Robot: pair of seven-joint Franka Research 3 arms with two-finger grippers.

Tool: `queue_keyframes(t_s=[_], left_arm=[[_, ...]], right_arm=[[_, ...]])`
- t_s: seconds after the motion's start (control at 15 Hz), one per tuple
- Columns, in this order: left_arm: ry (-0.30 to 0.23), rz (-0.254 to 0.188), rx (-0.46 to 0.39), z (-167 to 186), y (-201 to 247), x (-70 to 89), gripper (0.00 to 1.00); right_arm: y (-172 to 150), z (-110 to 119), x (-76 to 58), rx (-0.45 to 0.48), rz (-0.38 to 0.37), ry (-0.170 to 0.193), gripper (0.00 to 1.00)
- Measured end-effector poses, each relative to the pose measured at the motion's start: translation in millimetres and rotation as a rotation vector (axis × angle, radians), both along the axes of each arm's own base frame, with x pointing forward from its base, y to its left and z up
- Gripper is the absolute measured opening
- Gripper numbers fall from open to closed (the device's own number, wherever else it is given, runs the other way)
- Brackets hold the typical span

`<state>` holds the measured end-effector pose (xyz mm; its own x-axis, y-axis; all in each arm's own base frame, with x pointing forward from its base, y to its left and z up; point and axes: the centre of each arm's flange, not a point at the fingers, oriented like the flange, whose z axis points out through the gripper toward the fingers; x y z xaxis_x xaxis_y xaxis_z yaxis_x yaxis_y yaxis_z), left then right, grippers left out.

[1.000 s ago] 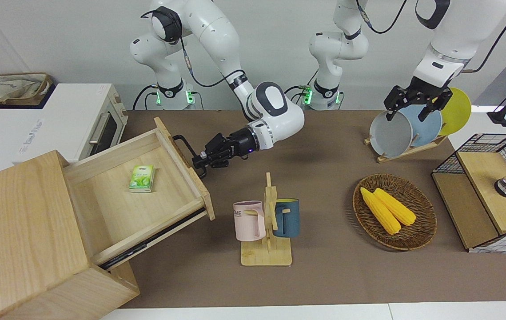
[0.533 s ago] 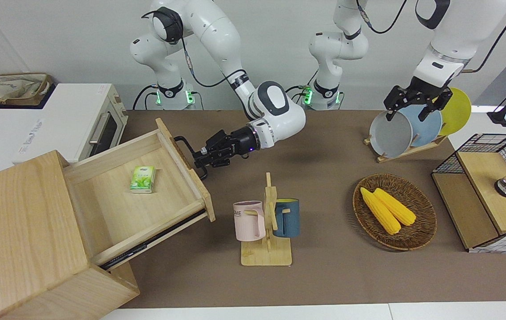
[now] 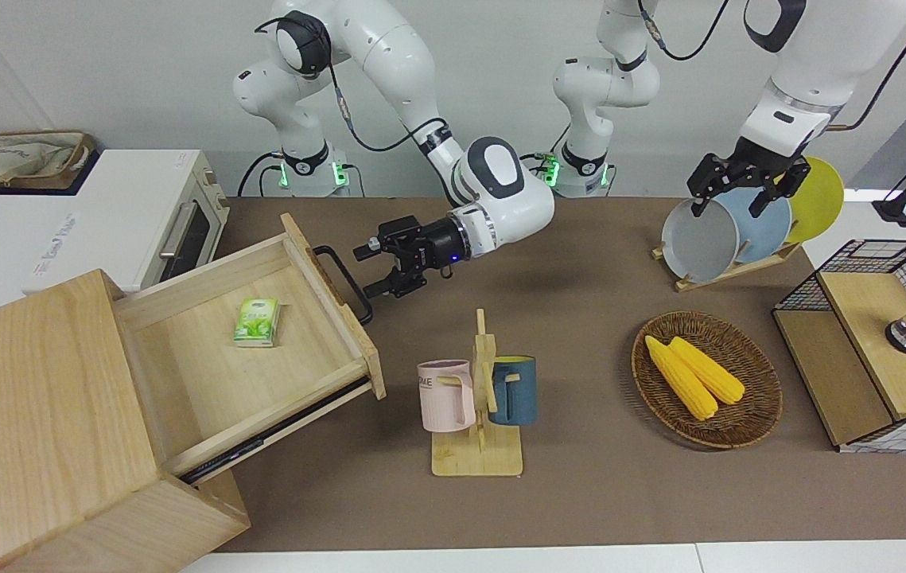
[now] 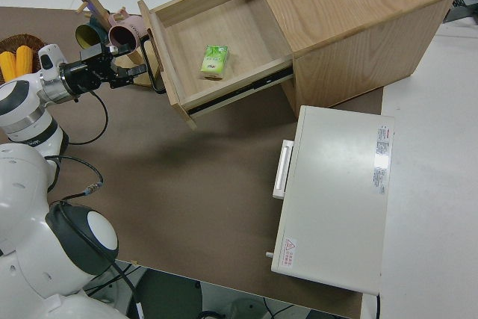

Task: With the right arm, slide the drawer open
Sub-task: 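Release the handle and lift the right gripper away from the drawer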

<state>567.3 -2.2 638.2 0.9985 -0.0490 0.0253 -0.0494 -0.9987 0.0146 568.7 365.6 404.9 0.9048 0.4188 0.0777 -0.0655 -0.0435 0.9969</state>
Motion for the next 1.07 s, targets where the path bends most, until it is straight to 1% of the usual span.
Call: queue_keyframes(t_s=[0.13,0.27,0.4,0.6,0.8,0.93,1.07], left_arm=[[0.000,0.000,0.000,0,0,0.0,0.99],[0.000,0.000,0.000,0,0,0.0,1.00],[0.000,0.000,0.000,0,0,0.0,0.99],[0.000,0.000,0.000,0,0,0.0,1.00],[0.000,0.000,0.000,0,0,0.0,1.00],[0.000,0.000,0.000,0,0,0.0,0.99],[0.000,0.000,0.000,0,0,0.0,1.00]], right_arm=[[0,0,-1.3,0.023,-0.010,-0.002,0.98],[2,5,-2.9,0.074,-0.027,-0.004,0.99],[9,20,-5.4,0.146,-0.042,-0.001,0.98],[23,47,-15.0,0.250,-0.044,0.005,0.98],[21,78,-25.3,0.388,-0.086,0.038,0.98],[5,106,-27.8,0.497,-0.134,0.066,0.98],[-20,137,-27.0,0.619,-0.180,0.105,0.98]])
